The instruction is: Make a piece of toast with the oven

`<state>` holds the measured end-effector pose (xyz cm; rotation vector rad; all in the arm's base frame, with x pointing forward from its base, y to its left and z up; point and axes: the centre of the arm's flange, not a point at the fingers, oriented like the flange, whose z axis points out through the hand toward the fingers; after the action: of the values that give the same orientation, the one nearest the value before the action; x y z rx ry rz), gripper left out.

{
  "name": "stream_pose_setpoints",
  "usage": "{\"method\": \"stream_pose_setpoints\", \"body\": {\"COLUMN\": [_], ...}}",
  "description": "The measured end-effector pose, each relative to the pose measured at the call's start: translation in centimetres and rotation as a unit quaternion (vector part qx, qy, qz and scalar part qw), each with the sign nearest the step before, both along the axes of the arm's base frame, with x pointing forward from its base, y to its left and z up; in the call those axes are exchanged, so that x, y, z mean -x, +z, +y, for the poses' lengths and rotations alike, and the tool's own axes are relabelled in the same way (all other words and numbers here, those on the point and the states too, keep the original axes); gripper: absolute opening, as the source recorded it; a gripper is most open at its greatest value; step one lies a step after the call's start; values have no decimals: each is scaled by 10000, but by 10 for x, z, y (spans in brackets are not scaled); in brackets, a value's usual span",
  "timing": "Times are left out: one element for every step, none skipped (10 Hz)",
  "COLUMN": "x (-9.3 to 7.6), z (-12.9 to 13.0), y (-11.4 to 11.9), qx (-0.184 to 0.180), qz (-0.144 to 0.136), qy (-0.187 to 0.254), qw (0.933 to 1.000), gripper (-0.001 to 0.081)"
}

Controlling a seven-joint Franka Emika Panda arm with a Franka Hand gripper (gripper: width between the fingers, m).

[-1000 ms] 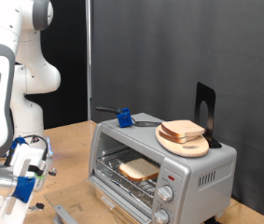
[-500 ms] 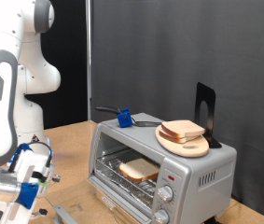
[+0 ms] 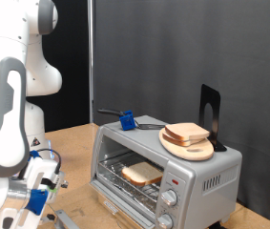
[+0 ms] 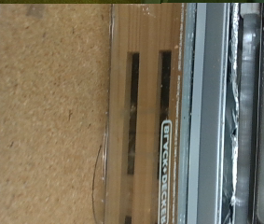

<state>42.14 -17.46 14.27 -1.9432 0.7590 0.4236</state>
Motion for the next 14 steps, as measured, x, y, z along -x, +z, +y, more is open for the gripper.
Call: {"method": "stream_pose_setpoints", "body": {"x": [2, 4, 5, 5, 5, 6, 6, 6, 6, 6, 5, 5, 5, 5], "z": [3, 4, 5, 7, 7, 6, 6, 5, 5, 5, 6, 8, 11, 14], "y": [-1, -2, -1, 1, 4, 6, 10, 16, 22, 30, 38, 47, 56, 66], "qx": [-24, -48, -91, -152, -214, -268, -340, -399, -460, -534, -617, -697, -791, -874], "qz": [17, 30, 40, 39, 33, 24, 10, -9, -25, -66, -107, -147, -182, -205], "qy": [24, 40, 59, 80, 92, 92, 101, 118, 144, 176, 215, 247, 282, 323], "qw": [10000, 10000, 9999, 9998, 9997, 9996, 9994, 9991, 9988, 9984, 9978, 9972, 9963, 9954], "gripper": [682, 682, 682, 682, 682, 682, 682, 682, 682, 682, 682, 682, 682, 682]}}
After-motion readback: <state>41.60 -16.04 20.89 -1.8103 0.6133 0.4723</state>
